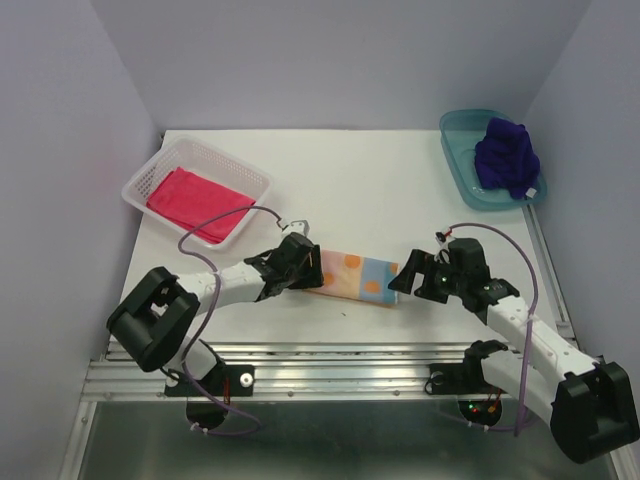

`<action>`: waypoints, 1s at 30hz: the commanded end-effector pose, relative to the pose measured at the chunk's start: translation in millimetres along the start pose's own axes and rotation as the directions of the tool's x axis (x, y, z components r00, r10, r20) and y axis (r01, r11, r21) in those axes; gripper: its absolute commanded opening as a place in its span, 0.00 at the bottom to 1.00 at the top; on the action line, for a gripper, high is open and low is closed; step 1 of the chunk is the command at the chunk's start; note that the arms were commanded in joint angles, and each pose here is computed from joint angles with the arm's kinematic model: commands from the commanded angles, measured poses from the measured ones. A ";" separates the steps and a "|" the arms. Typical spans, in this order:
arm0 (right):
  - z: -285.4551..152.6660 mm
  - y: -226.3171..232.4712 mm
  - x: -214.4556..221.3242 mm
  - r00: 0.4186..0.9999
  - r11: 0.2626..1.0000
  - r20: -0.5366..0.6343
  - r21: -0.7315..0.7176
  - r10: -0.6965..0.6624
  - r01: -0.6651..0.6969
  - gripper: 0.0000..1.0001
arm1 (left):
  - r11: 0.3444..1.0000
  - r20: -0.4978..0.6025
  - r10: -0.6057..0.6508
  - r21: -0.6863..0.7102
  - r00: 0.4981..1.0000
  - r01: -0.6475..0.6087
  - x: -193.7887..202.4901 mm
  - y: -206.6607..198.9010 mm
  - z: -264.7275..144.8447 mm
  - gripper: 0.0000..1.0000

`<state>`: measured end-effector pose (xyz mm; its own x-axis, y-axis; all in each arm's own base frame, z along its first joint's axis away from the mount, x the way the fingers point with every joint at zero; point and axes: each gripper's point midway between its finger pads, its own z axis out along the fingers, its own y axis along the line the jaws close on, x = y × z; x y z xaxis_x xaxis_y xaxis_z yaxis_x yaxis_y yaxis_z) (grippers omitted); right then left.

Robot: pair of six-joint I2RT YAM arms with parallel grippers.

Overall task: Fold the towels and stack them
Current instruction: Neatly place the folded towel into the bin

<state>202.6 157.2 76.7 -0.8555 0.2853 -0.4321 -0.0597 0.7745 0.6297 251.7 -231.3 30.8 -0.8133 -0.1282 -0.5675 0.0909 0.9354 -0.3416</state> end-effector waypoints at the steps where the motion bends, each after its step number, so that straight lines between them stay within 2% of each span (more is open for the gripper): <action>1: -5.5 15.6 -19.3 0.998 0.998 0.043 -0.021 -0.052 0.053 1.00 | 0.995 -0.008 0.059 -0.081 0.998 -0.059 3.7 3.5 4.3 0.70; 5: -4.7 13.9 -17.1 0.998 0.998 0.037 -0.020 -0.058 0.058 1.00 | 0.966 -0.074 0.073 -0.241 0.995 -0.089 18.2 27.4 11.3 0.66; 9: -3.9 15.8 -16.1 0.997 0.997 0.037 -0.038 -0.063 0.065 1.00 | 0.955 -0.111 0.061 -0.282 0.992 -0.090 28.6 35.1 18.6 0.62; 12: -3.3 15.0 -14.4 0.997 0.997 0.036 -0.042 -0.070 0.071 1.00 | 0.952 -0.118 0.057 -0.293 0.991 -0.089 28.5 34.3 23.8 0.52; 15: -4.0 15.3 -14.6 0.996 0.996 0.039 -0.044 -0.076 0.077 1.00 | 0.951 -0.120 0.067 -0.293 0.991 -0.100 25.7 31.4 27.7 0.26; 16: -4.4 16.7 -15.1 0.996 0.996 0.041 -0.050 -0.078 0.080 1.00 | 0.947 -0.122 0.077 -0.303 0.990 -0.111 25.0 33.2 28.0 0.07; 17: -4.5 17.0 -14.9 0.996 0.995 0.040 -0.052 -0.078 0.080 1.00 | 0.945 -0.113 0.083 -0.305 0.990 -0.114 21.6 32.3 28.5 0.00; 20: -5.4 18.7 -15.6 0.995 0.994 0.048 -0.061 -0.087 0.090 1.00 | 0.916 -0.080 0.120 -0.375 0.990 -0.141 4.6 39.1 21.0 0.00; 22: -6.2 19.8 -16.9 0.994 0.993 0.056 -0.065 -0.093 0.097 1.00 | 0.892 -0.013 0.157 -0.427 0.987 -0.148 -20.4 39.0 15.0 0.00; 24: -6.7 20.4 -19.1 0.993 0.993 0.069 -0.066 -0.097 0.102 1.00 | 0.862 0.035 0.246 -0.466 0.969 -0.202 -44.8 34.3 5.1 0.00; 27: -7.6 20.2 -24.5 0.990 0.992 0.092 -0.054 -0.105 0.110 1.00 | 0.805 0.091 0.367 -0.529 0.926 -0.268 -68.4 26.2 -10.4 0.00; 28: -8.3 18.6 -27.1 0.988 0.993 0.107 -0.041 -0.109 0.114 1.00 | 0.759 0.109 0.439 -0.576 0.892 -0.303 -83.4 25.7 -17.4 0.00; 30: -9.2 18.6 -29.7 0.986 0.992 0.119 -0.034 -0.115 0.120 1.00 | 0.706 0.118 0.497 -0.631 0.860 -0.322 -97.9 28.9 -24.1 0.00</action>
<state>204.4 156.0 81.4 -0.8394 0.2597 -0.4775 -0.1081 0.7812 0.6148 298.3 -208.0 50.4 -0.7033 0.1405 -0.6969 0.0167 0.9833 0.1814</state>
